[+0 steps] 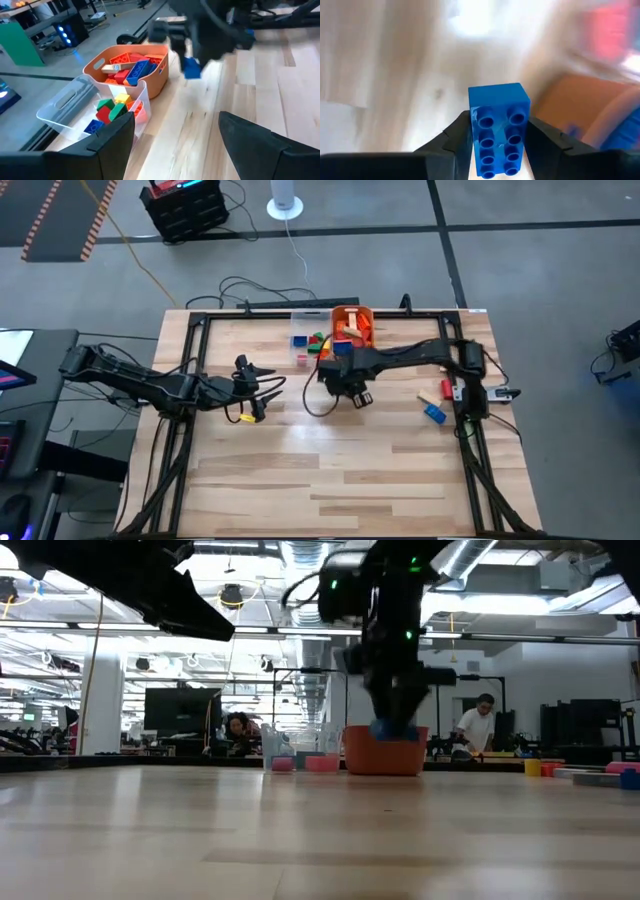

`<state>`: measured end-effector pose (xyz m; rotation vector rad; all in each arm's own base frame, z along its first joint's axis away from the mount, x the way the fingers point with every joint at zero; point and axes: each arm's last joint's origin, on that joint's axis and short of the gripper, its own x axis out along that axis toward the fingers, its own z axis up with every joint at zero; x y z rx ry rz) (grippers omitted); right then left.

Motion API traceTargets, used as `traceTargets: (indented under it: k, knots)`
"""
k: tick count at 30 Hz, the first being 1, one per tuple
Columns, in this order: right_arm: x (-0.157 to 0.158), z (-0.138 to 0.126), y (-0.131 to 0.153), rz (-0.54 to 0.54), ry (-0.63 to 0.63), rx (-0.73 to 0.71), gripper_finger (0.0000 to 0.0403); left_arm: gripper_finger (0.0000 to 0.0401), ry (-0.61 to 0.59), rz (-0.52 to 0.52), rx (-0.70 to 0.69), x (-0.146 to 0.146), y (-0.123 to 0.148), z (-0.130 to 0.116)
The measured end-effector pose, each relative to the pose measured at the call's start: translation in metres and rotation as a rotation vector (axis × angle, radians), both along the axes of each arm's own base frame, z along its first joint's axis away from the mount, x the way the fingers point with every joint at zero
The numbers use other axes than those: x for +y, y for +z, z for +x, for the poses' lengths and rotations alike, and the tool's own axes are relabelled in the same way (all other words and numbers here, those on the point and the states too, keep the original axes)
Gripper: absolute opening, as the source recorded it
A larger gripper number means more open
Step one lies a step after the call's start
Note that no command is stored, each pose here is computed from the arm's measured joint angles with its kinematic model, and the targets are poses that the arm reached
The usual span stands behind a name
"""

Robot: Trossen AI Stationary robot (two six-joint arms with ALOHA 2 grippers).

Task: Sort blocks by size
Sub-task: Put the blue rectangle game piece into the orange bin, then put the yellow half-circle block into the clear bin

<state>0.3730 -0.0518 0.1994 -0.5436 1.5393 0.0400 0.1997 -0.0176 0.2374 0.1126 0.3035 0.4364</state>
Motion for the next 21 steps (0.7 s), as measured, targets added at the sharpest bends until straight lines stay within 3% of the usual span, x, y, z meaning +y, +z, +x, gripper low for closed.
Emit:
traceTargets:
  k: [6,9,14,18,21]
  knots:
    - [-0.041,-0.01,0.063,-0.034,-0.156,-0.378,0.0172,0.028,0.004,-0.015,-0.006,0.0,0.0,0.0]
    - [-0.07,-0.022,0.079,-0.05,-0.285,-0.477,0.0182,0.028,0.008,-0.022,0.01,0.0,-0.002,-0.001]
    - [-0.109,-0.04,0.075,-0.044,-0.515,-0.486,0.0213,0.028,0.01,-0.023,0.029,0.0,-0.004,-0.001]
    - [-0.119,-0.054,0.068,-0.034,-0.56,-0.37,0.0235,0.028,0.01,-0.024,0.032,0.0,-0.004,-0.001]
    - [-0.114,-0.07,0.077,-0.037,-0.555,-0.286,0.0242,0.028,0.013,-0.029,0.039,0.0,-0.005,-0.002]
